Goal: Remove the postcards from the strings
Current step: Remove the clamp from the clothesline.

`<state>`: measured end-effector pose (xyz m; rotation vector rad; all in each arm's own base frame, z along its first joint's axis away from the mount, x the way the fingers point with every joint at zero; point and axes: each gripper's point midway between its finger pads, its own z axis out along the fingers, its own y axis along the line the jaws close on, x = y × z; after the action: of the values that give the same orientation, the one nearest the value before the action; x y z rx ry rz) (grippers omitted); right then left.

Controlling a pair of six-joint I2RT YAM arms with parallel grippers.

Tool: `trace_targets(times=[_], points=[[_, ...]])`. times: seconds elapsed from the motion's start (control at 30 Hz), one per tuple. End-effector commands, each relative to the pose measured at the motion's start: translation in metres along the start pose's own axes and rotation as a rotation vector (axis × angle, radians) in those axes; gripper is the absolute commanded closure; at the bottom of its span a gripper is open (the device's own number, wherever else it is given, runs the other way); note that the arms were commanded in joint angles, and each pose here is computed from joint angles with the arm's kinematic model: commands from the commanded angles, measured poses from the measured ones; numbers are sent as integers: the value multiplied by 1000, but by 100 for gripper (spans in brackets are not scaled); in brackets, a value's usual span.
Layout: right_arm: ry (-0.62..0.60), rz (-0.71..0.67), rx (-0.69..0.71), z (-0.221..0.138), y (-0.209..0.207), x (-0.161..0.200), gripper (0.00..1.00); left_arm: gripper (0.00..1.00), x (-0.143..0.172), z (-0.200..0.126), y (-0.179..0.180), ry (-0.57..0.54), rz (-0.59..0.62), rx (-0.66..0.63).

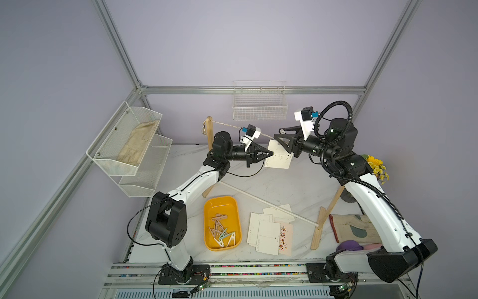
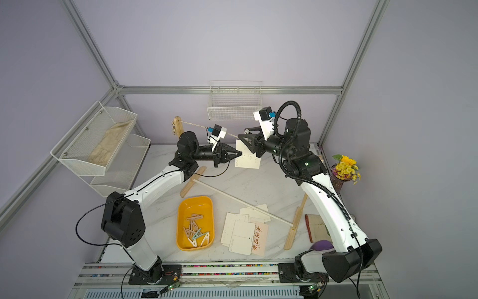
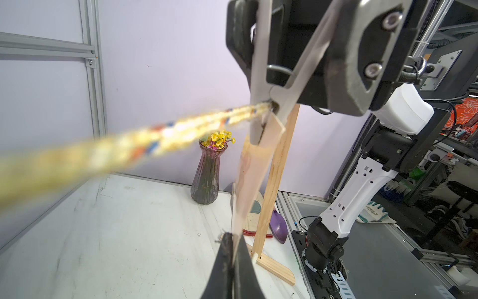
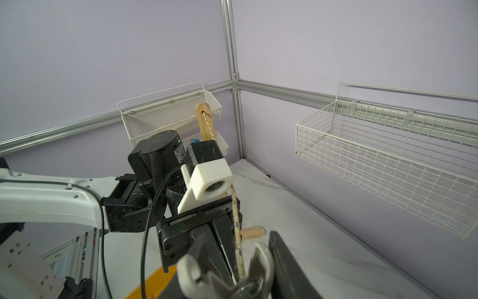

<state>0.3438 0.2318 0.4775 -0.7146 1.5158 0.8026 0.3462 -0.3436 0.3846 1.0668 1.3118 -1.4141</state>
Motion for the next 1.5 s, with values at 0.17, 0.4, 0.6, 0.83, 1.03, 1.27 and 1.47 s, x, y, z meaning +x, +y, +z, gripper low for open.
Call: trace_targets(times=[0.17, 0.4, 0.6, 0.83, 1.03, 1.27, 1.47], points=[[-37, -56, -13, 0, 1, -10, 68, 100, -31, -2, -5, -42, 54, 11], [-69, -71, -11, -1, 1, -19, 75, 100, -31, -3, -4, -41, 49, 7], [-101, -73, 19, 5, -9, -31, 77, 100, -28, -1, -6, -39, 30, 10], [-186, -95, 110, 0, -21, -53, 78, 100, -21, -4, -13, -34, 8, 0], [-264, -126, 184, -12, -27, -76, 77, 100, 2, -12, -18, -11, -34, -32], [-352, -137, 192, -32, -15, -100, 77, 100, 26, -24, -29, 9, -59, -74], [-394, -144, 203, -43, -10, -115, 77, 100, 22, -34, -47, 14, -13, -106]])
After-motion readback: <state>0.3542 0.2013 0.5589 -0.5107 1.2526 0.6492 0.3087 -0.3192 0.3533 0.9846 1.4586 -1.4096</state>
